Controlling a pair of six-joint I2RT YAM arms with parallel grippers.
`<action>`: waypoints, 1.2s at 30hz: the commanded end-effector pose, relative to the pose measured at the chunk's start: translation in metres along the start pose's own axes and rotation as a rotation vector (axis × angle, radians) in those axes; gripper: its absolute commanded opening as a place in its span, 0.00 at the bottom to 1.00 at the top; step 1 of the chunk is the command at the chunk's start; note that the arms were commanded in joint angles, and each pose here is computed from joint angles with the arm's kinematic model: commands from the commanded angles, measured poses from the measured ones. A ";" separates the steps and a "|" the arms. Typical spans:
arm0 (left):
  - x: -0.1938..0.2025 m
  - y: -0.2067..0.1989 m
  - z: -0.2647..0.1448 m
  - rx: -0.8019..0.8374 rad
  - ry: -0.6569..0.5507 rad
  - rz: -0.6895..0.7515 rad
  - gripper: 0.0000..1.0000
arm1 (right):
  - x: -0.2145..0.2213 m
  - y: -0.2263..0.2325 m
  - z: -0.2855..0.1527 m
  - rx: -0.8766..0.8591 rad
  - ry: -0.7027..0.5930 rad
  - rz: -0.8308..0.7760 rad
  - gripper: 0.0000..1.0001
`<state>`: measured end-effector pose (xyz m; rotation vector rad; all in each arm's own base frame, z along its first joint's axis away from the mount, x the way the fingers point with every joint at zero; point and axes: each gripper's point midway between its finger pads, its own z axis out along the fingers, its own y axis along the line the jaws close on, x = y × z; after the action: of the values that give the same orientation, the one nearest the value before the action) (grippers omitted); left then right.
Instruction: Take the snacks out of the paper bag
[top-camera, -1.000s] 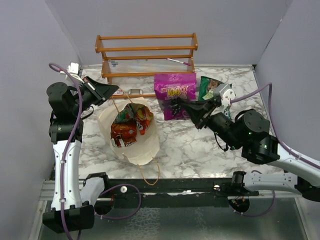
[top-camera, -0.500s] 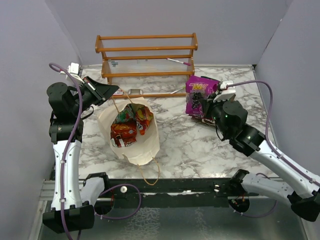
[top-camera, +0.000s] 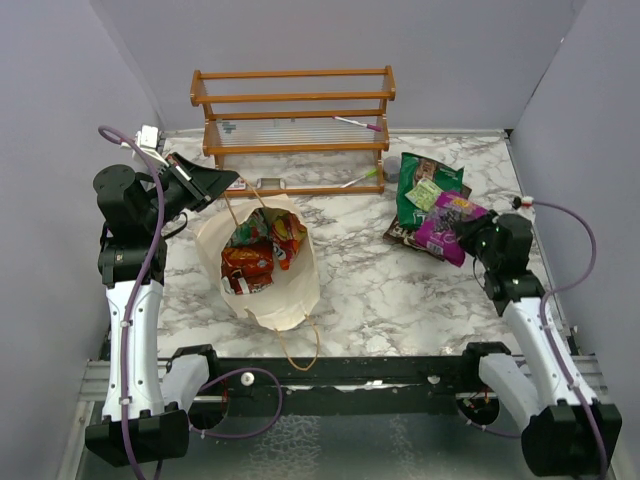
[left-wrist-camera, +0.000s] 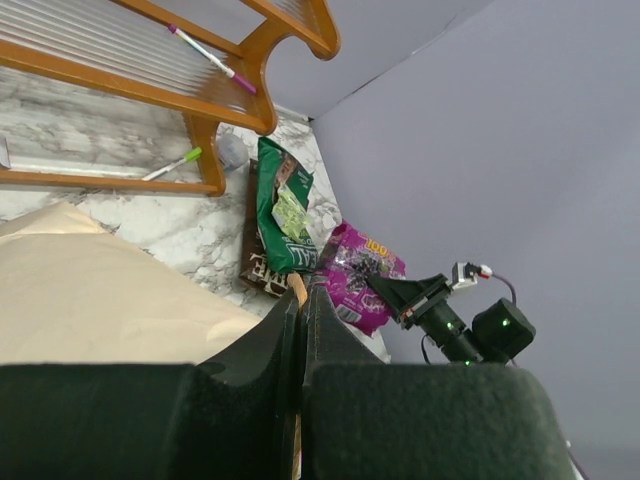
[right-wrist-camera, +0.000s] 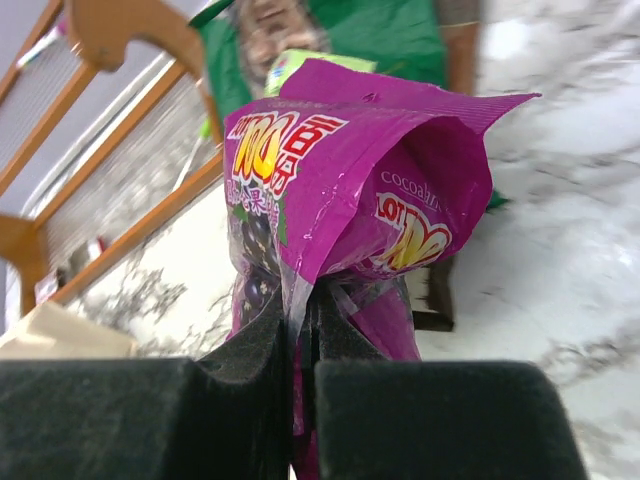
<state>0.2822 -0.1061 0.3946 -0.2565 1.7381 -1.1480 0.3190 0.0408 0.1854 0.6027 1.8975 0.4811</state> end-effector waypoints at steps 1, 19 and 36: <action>-0.008 -0.022 -0.006 0.056 -0.021 0.046 0.00 | -0.059 -0.021 -0.026 0.092 -0.339 0.127 0.02; -0.004 -0.026 -0.007 0.077 -0.003 0.047 0.00 | -0.021 -0.133 -0.021 0.548 -0.423 0.296 0.07; -0.002 -0.024 -0.001 0.108 0.031 0.041 0.00 | 0.034 -0.128 -0.048 0.607 -0.149 0.467 0.96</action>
<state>0.2775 -0.1134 0.4032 -0.1893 1.7189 -1.1981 0.2470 -0.0621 0.0972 1.3918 1.6518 0.0462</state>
